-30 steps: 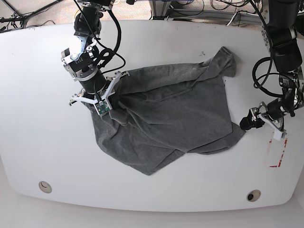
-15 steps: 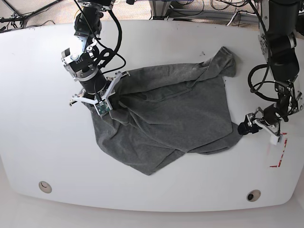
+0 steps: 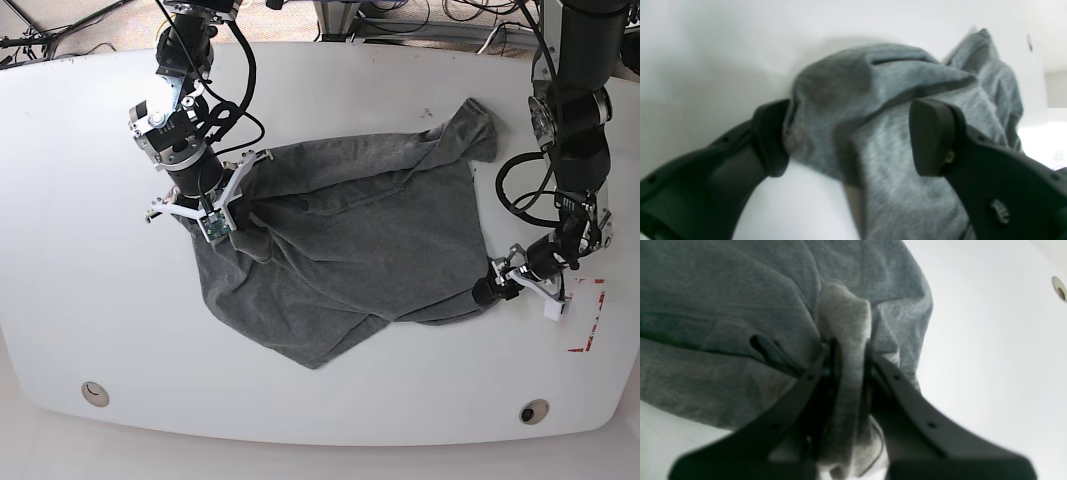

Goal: Fold the T-shirt properly
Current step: 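Release the sleeve and move the left gripper to the T-shirt's side edge, then close the left gripper on the T-shirt edge beside the hem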

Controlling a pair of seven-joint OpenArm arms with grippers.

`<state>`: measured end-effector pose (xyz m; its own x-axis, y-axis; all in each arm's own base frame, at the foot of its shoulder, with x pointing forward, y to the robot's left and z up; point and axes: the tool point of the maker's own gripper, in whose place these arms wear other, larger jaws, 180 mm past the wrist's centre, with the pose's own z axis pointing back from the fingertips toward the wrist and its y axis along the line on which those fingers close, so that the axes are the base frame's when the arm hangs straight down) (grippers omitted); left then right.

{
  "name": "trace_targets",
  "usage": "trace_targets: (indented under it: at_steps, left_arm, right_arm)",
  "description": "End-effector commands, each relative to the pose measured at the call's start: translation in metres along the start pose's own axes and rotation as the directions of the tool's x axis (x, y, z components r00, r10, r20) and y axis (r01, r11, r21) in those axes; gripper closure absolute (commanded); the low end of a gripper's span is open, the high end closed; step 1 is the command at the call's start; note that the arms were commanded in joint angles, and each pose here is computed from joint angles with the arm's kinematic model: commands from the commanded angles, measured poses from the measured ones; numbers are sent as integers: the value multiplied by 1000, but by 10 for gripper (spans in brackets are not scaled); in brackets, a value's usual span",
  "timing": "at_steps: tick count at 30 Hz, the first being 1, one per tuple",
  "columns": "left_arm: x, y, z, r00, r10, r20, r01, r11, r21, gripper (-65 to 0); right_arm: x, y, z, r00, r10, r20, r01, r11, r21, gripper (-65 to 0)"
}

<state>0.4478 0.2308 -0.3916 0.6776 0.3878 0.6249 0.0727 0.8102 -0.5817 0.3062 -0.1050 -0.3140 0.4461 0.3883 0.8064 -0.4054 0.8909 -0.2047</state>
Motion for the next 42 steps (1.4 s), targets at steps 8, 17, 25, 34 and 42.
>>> trace_targets:
  at_steps: [8, 17, 25, 34, 42]
  left_arm:
    - [11, -8, -3, 1000, -6, 17, 7, 1000, -14, -269]
    - [28, 3, 10, 993, 63, 104, -62, 998, -8, -212]
    - [34, 9, 16, 992, 55, 114, -56, 998, 5, -342]
    - [44, 11, 17, 983, 59, 176, -61, 998, 7, -349]
    - [48, 12, 18, 978, 59, 202, -62, 998, 8, -260]
  right_arm:
    - [13, -1, 2, 999, -3, 51, 3, 1000, -2, 0]
    - [12, -1, 3, 999, -5, 50, 5, 1000, -2, 0]
    - [12, 0, 2, 999, -5, 50, 5, 1000, 1, 0]
    - [12, 0, 2, 999, -6, 50, 6, 1000, 2, 0]
    - [12, 0, 2, 999, -7, 50, 7, 1000, 0, 0]
